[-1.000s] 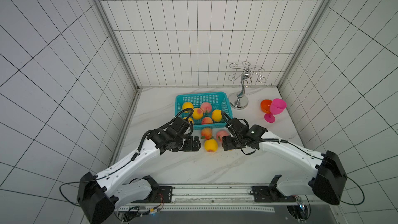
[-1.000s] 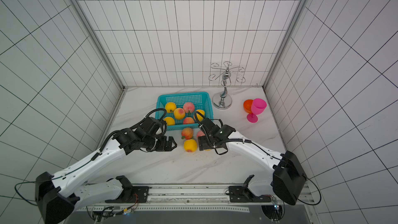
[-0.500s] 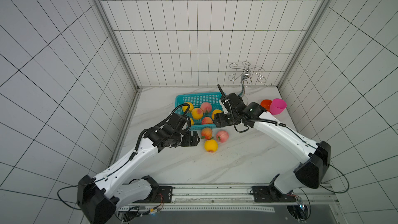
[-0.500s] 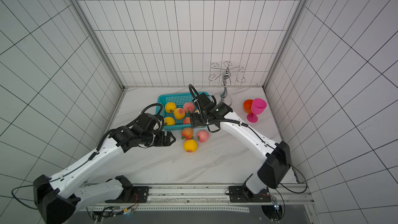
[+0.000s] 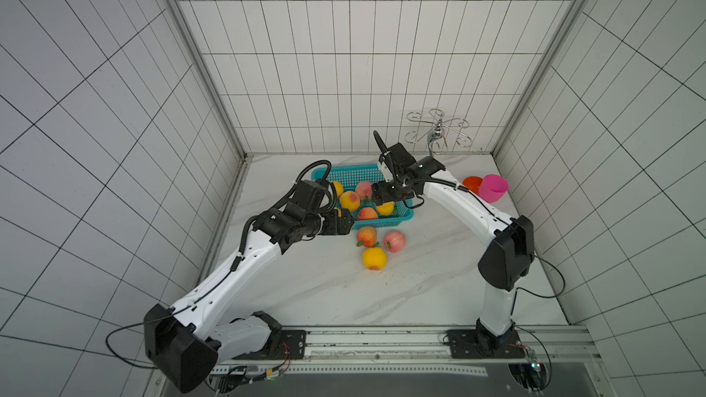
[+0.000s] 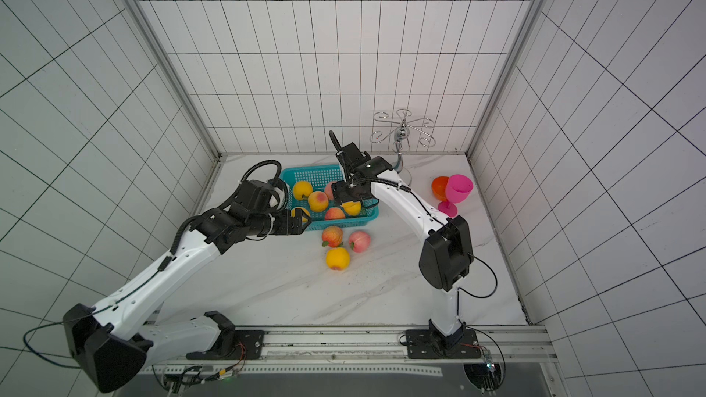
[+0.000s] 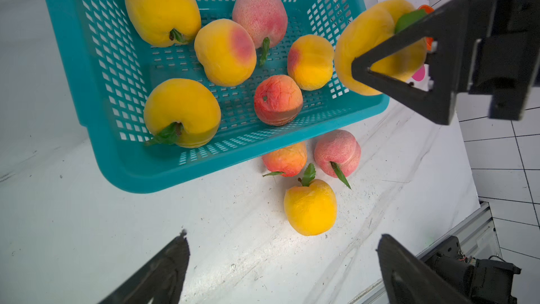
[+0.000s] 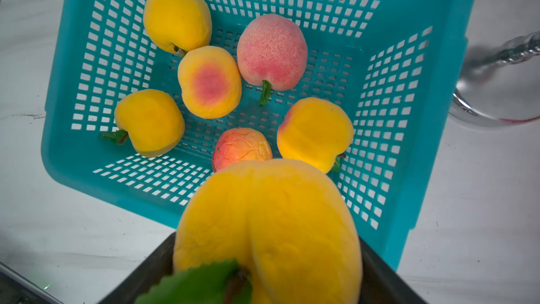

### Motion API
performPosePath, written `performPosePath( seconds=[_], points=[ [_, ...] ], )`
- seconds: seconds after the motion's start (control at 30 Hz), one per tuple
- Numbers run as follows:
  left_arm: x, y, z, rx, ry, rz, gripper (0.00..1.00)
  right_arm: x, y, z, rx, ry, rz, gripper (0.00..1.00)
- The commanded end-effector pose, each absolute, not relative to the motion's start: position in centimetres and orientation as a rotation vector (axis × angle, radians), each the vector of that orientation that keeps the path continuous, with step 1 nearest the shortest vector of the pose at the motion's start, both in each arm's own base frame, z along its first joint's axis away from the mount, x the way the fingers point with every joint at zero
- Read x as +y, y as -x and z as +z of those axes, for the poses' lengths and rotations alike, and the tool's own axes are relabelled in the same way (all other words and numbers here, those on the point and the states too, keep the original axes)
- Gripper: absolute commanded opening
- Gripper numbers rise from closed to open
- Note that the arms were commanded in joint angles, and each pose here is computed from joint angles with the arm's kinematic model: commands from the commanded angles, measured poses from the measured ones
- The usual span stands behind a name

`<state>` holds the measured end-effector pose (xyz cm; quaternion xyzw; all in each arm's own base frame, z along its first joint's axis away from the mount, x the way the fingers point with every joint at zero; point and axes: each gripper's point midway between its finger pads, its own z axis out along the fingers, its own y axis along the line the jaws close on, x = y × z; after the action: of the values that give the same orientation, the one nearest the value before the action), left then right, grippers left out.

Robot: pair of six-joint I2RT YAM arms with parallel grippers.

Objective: Put the peaches into the basket
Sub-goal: Place the peach in the basket.

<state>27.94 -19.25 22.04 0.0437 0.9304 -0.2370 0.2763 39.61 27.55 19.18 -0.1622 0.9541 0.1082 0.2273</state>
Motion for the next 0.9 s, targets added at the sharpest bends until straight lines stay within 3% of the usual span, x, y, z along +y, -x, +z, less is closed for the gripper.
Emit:
performPosePath(
  seconds=[0.0,0.27,0.87],
  points=[
    [-19.2,-29.7,23.1,2.453,-0.127,-0.635,0.98,27.4,-41.6,20.5,2.604,0.473,0.313,0.81],
    [-17.9,-31.9,23.5,2.453,-0.096,-0.612,0.99,26.2,-45.8,19.0,2.622,0.445,0.285,0.82],
    [-16.7,-32.9,23.6,2.432,-0.061,-0.622,0.98,26.3,-49.5,14.6,2.665,0.414,0.286,0.82]
  ],
)
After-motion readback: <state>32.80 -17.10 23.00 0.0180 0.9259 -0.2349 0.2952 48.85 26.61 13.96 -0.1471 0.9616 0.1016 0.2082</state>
